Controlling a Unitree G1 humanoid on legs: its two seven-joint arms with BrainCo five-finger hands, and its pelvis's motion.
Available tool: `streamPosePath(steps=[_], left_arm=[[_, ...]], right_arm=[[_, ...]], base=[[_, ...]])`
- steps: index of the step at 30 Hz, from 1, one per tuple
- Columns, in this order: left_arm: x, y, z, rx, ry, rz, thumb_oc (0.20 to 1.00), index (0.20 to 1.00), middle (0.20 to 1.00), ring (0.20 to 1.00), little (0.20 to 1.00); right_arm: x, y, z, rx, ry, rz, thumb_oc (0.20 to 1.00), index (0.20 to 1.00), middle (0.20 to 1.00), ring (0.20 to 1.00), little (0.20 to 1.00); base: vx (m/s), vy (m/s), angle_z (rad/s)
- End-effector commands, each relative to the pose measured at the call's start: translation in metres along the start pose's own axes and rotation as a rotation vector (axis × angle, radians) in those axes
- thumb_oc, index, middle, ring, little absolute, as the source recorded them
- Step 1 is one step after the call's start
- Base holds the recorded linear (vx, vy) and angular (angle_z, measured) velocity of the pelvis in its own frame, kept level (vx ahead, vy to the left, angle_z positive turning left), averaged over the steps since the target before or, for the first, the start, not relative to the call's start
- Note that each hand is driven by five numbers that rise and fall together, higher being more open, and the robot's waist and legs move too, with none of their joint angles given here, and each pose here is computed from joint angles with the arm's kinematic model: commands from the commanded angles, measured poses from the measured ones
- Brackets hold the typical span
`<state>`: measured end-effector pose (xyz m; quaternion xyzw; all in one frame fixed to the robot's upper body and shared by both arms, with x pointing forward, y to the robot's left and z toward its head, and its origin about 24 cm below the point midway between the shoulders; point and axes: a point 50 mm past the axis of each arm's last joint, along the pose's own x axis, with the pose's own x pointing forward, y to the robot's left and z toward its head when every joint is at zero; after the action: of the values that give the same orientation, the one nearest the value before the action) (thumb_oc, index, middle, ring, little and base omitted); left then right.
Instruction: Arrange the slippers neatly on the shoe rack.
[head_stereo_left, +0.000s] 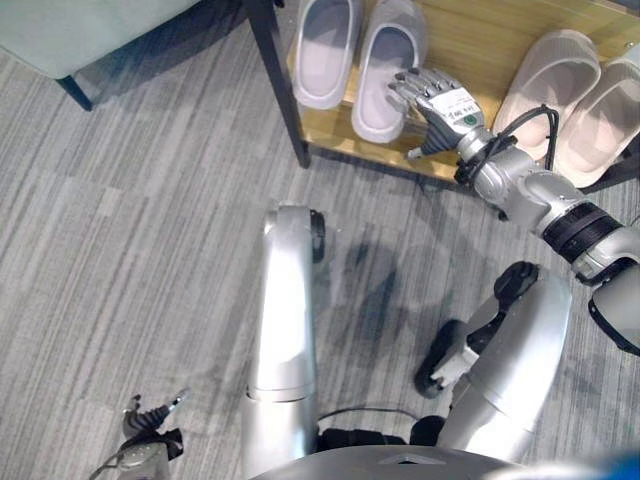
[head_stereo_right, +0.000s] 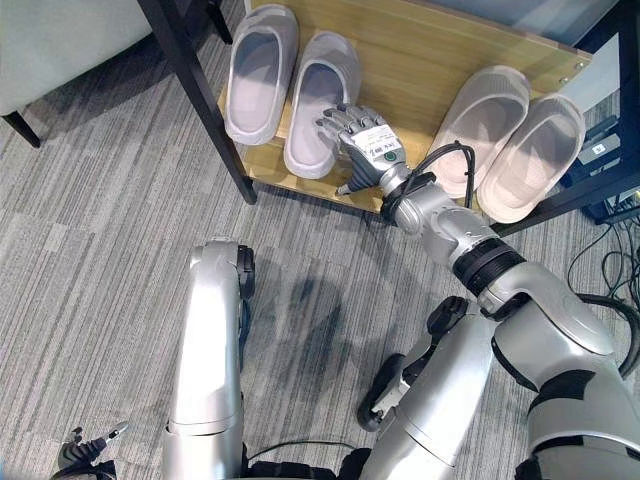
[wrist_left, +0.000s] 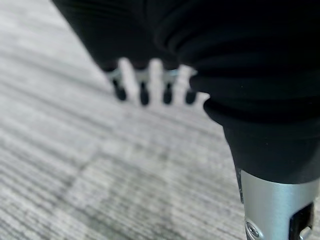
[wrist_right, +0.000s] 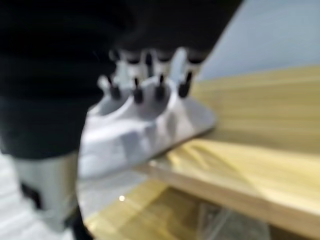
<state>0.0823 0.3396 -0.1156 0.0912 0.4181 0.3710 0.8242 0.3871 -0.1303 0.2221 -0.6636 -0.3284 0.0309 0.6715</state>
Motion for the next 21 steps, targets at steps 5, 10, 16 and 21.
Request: streamPosePath(steps=[5, 10, 16, 21], left_arm=[[-0.002, 0.01, -0.004, 0.135, -0.039, -0.002, 1.0, 1.0, 1.0, 1.0, 1.0], [-0.002, 0.012, -0.004, 0.148, -0.041, 0.005, 1.0, 1.0, 1.0, 1.0, 1.0], [0.001, 0.017, 0.001, 0.162, -0.055, 0.017, 1.0, 1.0, 1.0, 1.0, 1.0], [0.001, 0.016, 0.002, 0.173, -0.06, 0.013, 1.0, 1.0, 1.0, 1.0, 1.0]], right_arm=[[0.02, -0.048, -0.014, 0.144, 0.106, -0.227, 1.0, 1.0, 1.0, 1.0, 1.0], [0.022, -0.045, -0.021, 0.242, 0.179, -0.253, 1.0, 1.0, 1.0, 1.0, 1.0], [0.028, -0.046, -0.023, 0.253, 0.209, -0.245, 1.0, 1.0, 1.0, 1.0, 1.0], [0.035, -0.049, -0.018, 0.252, 0.201, -0.249, 1.0, 1.0, 1.0, 1.0, 1.0]], base=[[0.0, 0.0, 0.0], [0.0, 0.0, 0.0], [0.0, 0.0, 0.0], [0.0, 0.0, 0.0]])
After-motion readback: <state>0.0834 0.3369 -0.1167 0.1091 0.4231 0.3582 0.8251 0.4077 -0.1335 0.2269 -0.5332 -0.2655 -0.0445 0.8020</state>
